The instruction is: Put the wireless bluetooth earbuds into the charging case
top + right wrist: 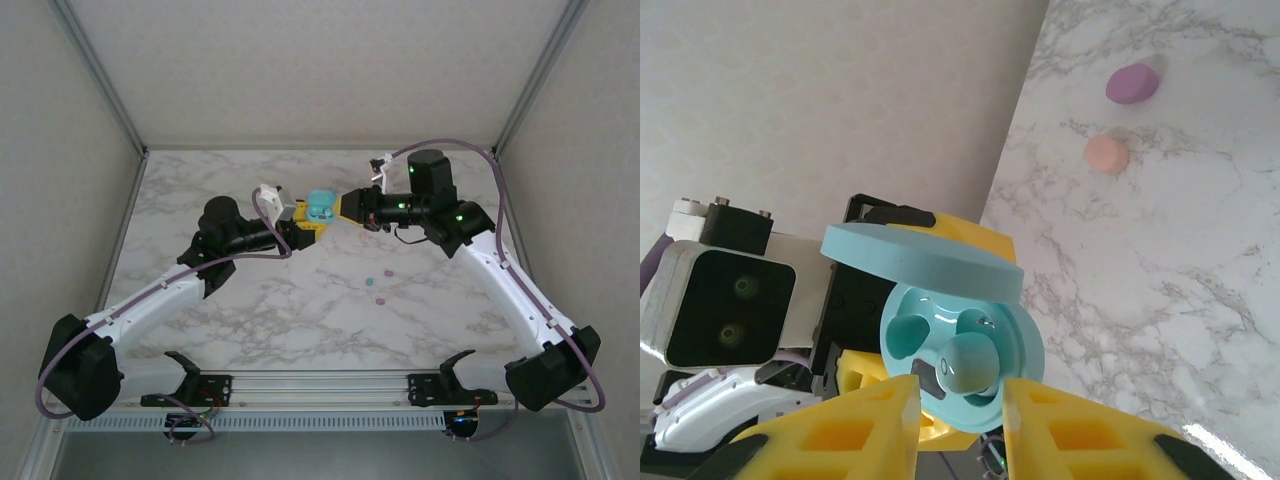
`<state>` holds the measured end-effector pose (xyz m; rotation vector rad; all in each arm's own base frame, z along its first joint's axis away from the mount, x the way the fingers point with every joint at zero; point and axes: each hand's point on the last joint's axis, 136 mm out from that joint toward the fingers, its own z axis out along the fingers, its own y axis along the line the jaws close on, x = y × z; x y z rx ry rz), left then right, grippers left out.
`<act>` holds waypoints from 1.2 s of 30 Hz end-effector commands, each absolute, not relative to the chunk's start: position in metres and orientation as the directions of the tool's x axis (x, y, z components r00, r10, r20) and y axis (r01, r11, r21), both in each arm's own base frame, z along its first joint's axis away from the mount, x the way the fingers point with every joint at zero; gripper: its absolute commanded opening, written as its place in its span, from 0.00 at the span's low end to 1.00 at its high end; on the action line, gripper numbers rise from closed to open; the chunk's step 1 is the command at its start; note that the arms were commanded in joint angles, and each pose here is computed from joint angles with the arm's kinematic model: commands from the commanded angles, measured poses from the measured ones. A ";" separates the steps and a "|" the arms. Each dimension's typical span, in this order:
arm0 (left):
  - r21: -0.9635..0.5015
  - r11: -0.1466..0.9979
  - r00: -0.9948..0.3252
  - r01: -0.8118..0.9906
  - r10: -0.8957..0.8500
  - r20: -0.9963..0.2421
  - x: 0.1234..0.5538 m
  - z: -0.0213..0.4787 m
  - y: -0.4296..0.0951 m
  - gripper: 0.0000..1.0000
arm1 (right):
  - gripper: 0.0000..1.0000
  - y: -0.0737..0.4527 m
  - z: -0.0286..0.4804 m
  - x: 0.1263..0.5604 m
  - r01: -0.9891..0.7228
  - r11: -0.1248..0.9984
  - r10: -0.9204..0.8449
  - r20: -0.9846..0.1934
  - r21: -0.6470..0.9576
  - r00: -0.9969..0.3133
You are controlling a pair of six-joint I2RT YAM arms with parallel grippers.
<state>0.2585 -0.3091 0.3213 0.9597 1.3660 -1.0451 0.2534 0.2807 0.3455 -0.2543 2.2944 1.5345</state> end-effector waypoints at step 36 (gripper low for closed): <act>-0.013 0.281 -0.006 0.960 -0.027 -1.000 0.256 0.336 -0.312 0.22 | 0.27 0.288 0.362 0.261 -0.395 0.401 0.057 -0.453 0.827 -0.890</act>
